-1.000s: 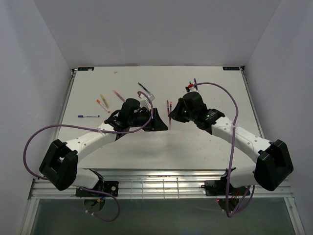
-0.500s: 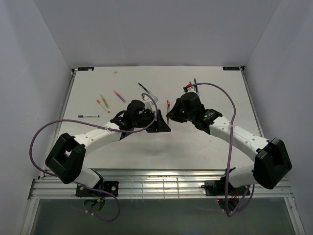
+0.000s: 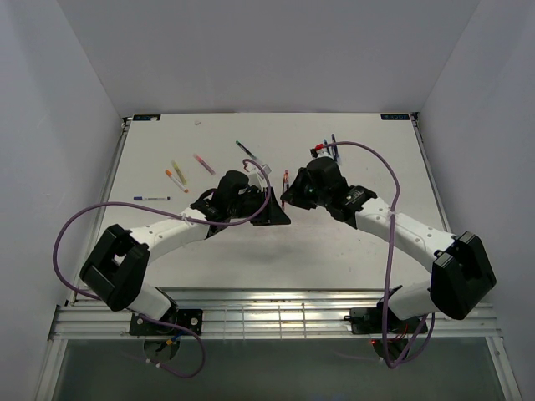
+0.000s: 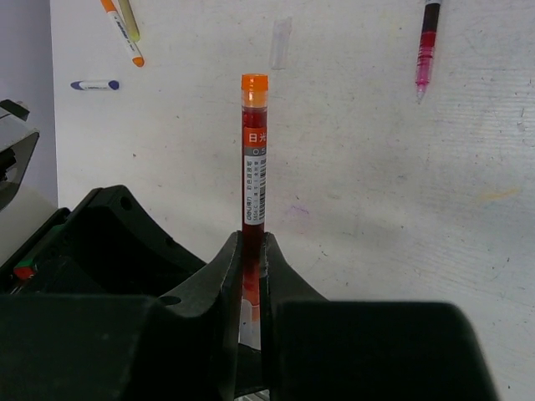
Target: Open the pen caps
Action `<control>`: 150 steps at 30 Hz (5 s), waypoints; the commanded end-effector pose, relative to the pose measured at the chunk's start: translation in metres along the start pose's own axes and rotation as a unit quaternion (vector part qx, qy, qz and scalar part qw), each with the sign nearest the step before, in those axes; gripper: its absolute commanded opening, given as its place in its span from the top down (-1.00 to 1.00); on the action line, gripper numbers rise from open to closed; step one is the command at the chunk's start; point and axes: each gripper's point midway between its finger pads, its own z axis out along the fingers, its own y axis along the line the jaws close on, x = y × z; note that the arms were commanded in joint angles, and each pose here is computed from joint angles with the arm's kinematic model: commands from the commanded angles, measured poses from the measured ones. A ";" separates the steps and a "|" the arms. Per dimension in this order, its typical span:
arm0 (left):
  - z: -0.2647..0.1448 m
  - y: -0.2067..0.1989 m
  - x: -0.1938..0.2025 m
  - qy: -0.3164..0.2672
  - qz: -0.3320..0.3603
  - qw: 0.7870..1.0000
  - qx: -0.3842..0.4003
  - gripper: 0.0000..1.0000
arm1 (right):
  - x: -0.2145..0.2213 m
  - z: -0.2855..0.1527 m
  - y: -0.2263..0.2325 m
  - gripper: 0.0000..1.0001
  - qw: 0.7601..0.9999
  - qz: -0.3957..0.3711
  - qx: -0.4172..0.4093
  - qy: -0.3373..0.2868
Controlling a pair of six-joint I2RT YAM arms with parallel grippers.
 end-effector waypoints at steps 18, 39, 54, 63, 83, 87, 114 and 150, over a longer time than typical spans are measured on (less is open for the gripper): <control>-0.013 0.004 0.003 -0.021 0.027 0.999 -0.013 1.00 | -0.018 0.006 0.027 0.85 0.998 0.006 -0.053 -0.023; -0.047 0.012 0.048 -0.042 0.023 0.999 -0.014 1.00 | -0.132 0.051 0.026 0.85 0.987 0.076 -0.117 -0.081; -0.077 0.101 -0.101 -0.145 0.022 0.957 -0.250 1.00 | -0.091 0.056 -0.049 0.85 0.995 -0.088 0.040 0.016; -0.068 0.164 -0.141 -0.138 -0.006 0.955 -0.261 0.99 | -0.075 0.098 -0.090 0.85 0.987 -0.117 0.072 0.079; -0.006 0.218 -0.142 -0.092 -0.011 0.969 -0.228 0.77 | -0.068 0.147 -0.132 0.85 0.985 -0.095 0.070 0.124; -0.003 0.222 -0.137 -0.087 -0.014 0.970 -0.226 0.71 | -0.064 0.151 -0.137 0.85 0.985 -0.091 0.071 0.132; -0.004 0.225 -0.121 -0.080 -0.033 0.970 -0.228 0.27 | -0.060 0.159 -0.152 0.85 0.984 -0.072 0.072 0.143; -0.021 0.184 -0.145 -0.127 -0.030 0.975 -0.177 0.16 | -0.017 0.151 -0.142 0.71 0.983 -0.021 0.023 0.182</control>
